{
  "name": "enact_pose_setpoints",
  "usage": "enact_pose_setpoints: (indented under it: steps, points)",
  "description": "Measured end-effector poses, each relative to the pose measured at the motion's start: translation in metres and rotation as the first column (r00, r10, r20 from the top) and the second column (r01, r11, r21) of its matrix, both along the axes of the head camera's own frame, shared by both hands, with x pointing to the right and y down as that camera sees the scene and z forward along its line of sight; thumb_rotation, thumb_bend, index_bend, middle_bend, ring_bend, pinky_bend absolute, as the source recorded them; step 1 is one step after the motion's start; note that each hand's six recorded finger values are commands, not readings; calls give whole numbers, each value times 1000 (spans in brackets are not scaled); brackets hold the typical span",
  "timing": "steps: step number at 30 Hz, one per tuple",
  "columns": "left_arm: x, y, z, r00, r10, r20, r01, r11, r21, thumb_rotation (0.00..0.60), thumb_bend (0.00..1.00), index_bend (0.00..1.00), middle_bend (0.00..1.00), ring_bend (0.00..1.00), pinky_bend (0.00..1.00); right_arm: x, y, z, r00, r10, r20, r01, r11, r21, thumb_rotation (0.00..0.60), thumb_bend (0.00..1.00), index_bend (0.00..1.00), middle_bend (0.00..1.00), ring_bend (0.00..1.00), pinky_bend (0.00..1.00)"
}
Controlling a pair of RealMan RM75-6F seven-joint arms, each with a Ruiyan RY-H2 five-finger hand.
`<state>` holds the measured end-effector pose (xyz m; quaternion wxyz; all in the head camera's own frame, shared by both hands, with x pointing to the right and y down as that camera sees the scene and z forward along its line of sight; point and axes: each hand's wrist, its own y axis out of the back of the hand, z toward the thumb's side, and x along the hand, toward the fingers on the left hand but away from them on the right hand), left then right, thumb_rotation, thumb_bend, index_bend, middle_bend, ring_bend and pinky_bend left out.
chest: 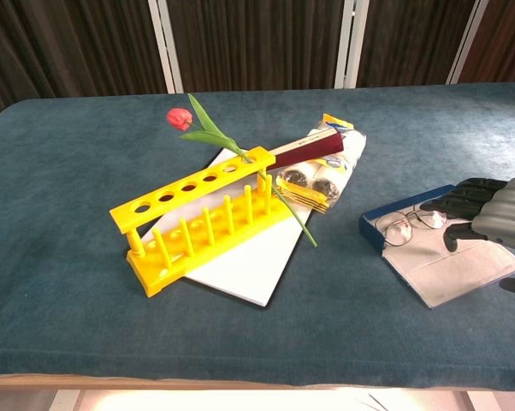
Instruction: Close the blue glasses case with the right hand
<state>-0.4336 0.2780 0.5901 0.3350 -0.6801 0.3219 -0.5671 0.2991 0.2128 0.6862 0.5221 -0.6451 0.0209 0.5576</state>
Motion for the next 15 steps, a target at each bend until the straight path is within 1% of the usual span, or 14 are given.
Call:
enact_pose_setpoints:
  steps: [8,15]
  points:
    - [2,0,2,1000,7,-5,-7,1000,-9,600,387,0,0,0,58,0,2,0,1000,-2,3,2,1000,-8,600,439,445,0,0,0]
    - [0,0,0,1000,0,-1,0,1000,1,600,387,0,0,0,58,-4,3,4,1000,-11,1,11,1000,-10,600,440,442,0,0,0]
